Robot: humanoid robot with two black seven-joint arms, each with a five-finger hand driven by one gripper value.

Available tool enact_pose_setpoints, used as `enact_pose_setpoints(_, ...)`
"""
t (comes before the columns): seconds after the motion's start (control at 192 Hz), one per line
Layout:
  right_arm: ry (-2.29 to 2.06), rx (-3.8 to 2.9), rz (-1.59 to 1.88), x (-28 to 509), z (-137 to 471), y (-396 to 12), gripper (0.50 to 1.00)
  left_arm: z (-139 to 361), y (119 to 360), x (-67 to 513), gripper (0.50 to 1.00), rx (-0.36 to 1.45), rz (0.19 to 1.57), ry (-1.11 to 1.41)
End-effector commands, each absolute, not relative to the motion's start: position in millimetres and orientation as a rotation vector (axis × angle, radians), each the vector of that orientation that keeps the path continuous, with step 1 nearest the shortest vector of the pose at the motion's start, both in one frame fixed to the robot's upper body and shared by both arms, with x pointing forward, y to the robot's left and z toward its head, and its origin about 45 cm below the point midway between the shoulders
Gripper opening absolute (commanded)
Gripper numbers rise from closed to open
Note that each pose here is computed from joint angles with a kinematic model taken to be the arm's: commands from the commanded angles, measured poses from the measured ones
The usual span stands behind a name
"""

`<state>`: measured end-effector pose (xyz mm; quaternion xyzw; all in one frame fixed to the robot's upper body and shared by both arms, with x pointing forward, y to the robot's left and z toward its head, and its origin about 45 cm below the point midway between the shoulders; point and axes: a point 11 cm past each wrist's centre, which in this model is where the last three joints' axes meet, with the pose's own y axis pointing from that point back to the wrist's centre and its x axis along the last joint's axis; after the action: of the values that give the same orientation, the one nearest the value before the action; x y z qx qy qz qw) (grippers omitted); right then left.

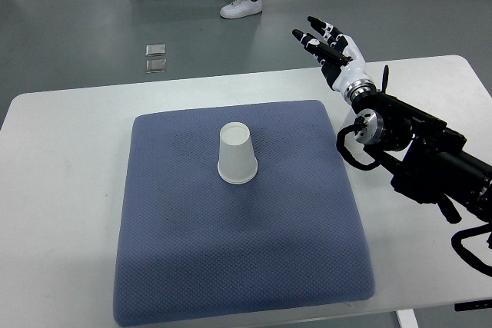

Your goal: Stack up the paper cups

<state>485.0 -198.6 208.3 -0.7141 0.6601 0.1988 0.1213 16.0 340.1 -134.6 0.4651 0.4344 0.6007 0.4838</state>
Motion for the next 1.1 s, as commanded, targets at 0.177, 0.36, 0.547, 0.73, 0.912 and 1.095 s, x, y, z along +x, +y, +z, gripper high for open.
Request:
enact_pose_setpoints(0.177,1.924,-2.086,0.571,487,212,-198,0.913,-135,340,16,1.0,1.137,1.458,1.054)
enact_pose_setpoints(0.36,1.925,-2.083,0.56,489,218,-196,0.913,-135,340,14,1.0,1.139,1.462,1.057)
enact_pose_setpoints(0.547,1.93,-2.082,0.556,490,218,-198,0.913,-135,339,9,1.0,1.139,1.452,1.07)
enact_pose_setpoints(0.73,1.93,-2.081,0.55,491,220,-198,0.913,-135,339,9,1.0,1.139,1.454,1.07)
enact_pose_setpoints(0.912,1.922,-2.083,0.535,493,226,-197,0.913,-135,339,9,1.0,1.14,1.453,1.069)
enact_pose_setpoints(1.095,1.926,-2.079,0.517,497,233,-196,0.913,-135,339,9,1.0,1.139,1.454,1.07)
